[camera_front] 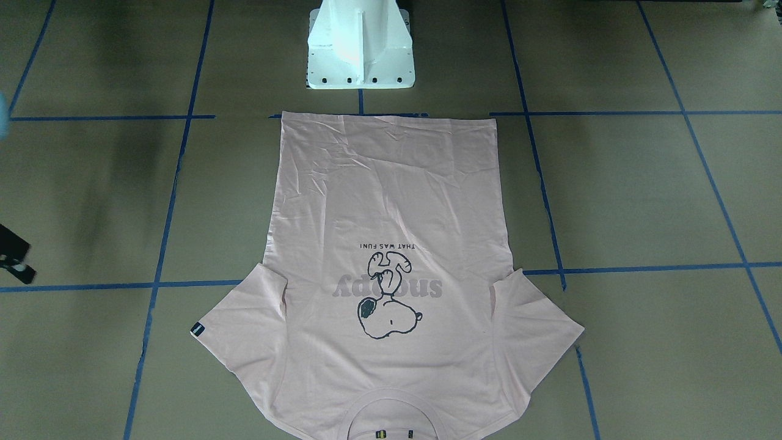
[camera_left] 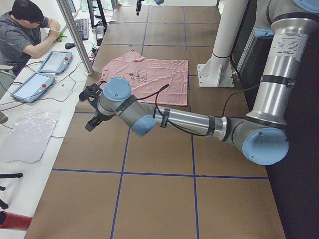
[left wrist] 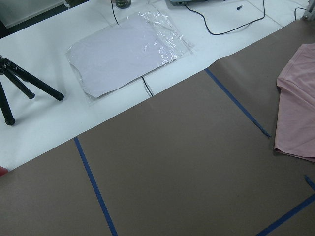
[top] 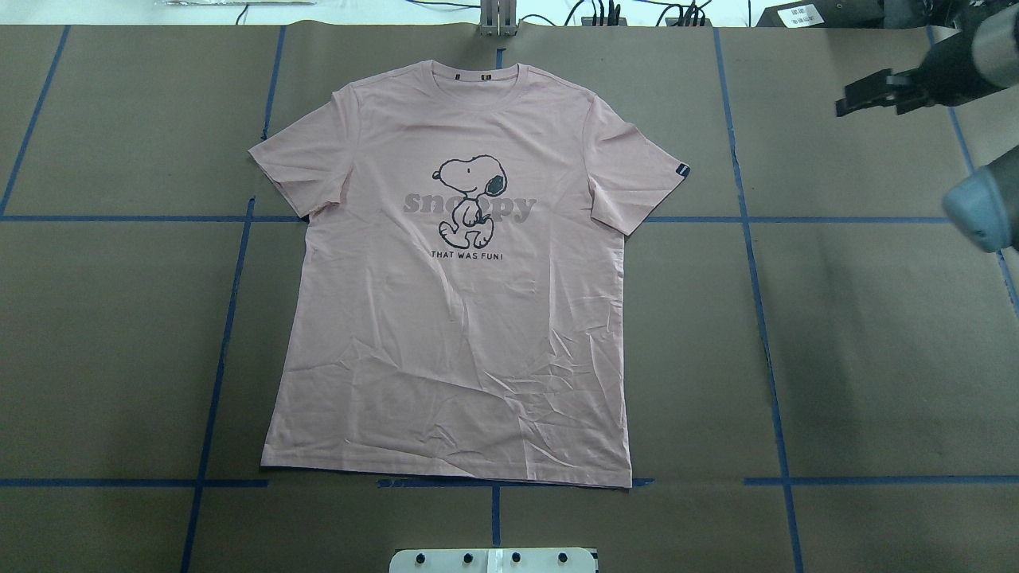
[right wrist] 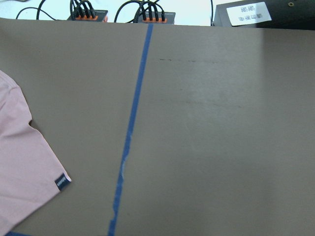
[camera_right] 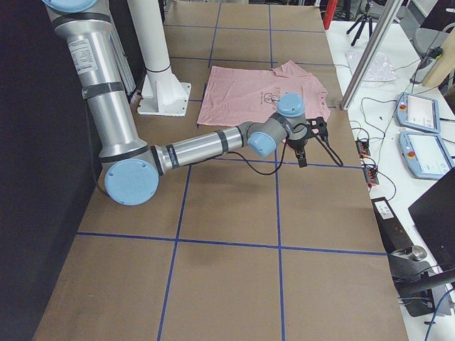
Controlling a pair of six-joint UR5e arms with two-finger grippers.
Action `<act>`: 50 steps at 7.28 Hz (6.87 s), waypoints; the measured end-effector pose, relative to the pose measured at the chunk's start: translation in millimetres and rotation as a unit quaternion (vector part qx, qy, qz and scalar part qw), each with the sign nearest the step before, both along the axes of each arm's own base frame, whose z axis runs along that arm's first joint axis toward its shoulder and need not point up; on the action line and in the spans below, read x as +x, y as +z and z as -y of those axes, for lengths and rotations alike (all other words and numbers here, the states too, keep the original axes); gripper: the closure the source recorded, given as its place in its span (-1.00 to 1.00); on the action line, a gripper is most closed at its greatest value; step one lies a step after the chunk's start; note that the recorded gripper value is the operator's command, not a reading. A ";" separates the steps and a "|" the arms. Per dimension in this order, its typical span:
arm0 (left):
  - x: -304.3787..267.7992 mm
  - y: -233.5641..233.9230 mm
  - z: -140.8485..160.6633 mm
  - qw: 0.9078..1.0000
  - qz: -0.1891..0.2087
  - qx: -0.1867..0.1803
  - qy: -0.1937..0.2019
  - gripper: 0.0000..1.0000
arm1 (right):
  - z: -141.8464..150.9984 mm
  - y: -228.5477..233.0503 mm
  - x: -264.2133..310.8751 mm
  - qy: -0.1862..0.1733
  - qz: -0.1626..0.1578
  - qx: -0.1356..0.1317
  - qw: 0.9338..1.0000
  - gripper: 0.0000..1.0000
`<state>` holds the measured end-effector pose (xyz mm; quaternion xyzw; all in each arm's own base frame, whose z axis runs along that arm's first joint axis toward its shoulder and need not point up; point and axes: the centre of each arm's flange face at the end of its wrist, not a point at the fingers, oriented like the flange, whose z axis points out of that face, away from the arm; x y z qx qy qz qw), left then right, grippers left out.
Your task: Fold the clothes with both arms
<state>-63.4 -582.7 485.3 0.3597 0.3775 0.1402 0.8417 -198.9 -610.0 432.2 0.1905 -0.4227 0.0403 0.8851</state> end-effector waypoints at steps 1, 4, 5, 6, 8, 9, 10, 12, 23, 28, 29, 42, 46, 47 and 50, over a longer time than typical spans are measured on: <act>2.5 0.0 -0.2 1.000 0.000 0.002 0.002 -1.00 | 2.5 -15.3 -67.4 0.032 0.006 -0.001 0.999 -0.59; 4.2 1.8 -3.0 1.000 0.001 0.009 0.003 -1.00 | -11.0 -19.2 -195.7 0.078 -0.010 0.010 0.997 -0.40; 4.4 3.0 -4.4 1.000 0.001 0.012 0.004 -1.00 | -14.8 -18.0 -210.0 0.083 -0.016 0.014 0.996 -0.35; 4.6 4.1 -5.7 1.000 0.001 0.013 0.004 -1.00 | -14.5 -17.9 -219.3 0.085 -0.020 0.015 0.996 -0.29; 4.6 4.3 -6.8 1.000 0.001 0.016 0.004 -1.00 | -11.6 -13.1 -229.8 0.085 -0.028 0.013 0.996 -0.20; 4.6 4.4 -7.2 1.000 0.001 0.016 0.005 -1.00 | -10.8 -7.7 -232.6 0.085 -0.033 0.010 0.996 -0.17; 4.6 4.6 -7.5 1.000 0.002 0.017 0.005 -1.00 | -9.9 -2.1 -234.6 0.085 -0.038 0.007 0.996 -0.17; 4.6 4.8 -7.6 1.000 0.002 0.017 0.005 -1.00 | -7.9 3.3 -236.8 0.087 -0.044 0.004 0.995 -0.10; 4.6 4.0 -7.8 1.000 0.002 0.018 0.005 -1.00 | 0.4 -40.5 -239.0 0.094 -0.047 0.004 0.994 1.00; 4.6 3.8 -8.3 1.000 0.001 0.018 0.005 -1.00 | -4.9 -181.6 -345.7 0.184 -0.077 -0.039 0.979 1.00; 4.3 4.5 -9.1 1.000 0.001 0.017 0.005 -1.00 | -3.8 -186.4 -361.6 0.190 -0.085 -0.039 0.977 1.00; 210.6 -5.5 26.7 0.996 -0.034 -0.081 -0.004 -0.11 | 77.3 -105.2 -117.9 0.006 -0.033 -0.016 0.999 -1.00; 360.8 -37.6 61.3 0.982 -0.057 -0.153 -0.094 -0.07 | 50.5 -20.8 -33.0 -0.017 0.016 0.003 1.000 -1.00; 390.6 -40.0 60.2 0.979 -0.061 -0.163 -0.108 -0.07 | 49.3 -19.2 -31.2 -0.017 0.016 0.003 1.000 -1.00; 430.5 -19.5 61.1 0.976 -0.061 -0.168 -0.124 0.03 | 49.1 -18.5 -30.1 -0.015 0.016 0.004 1.000 -1.00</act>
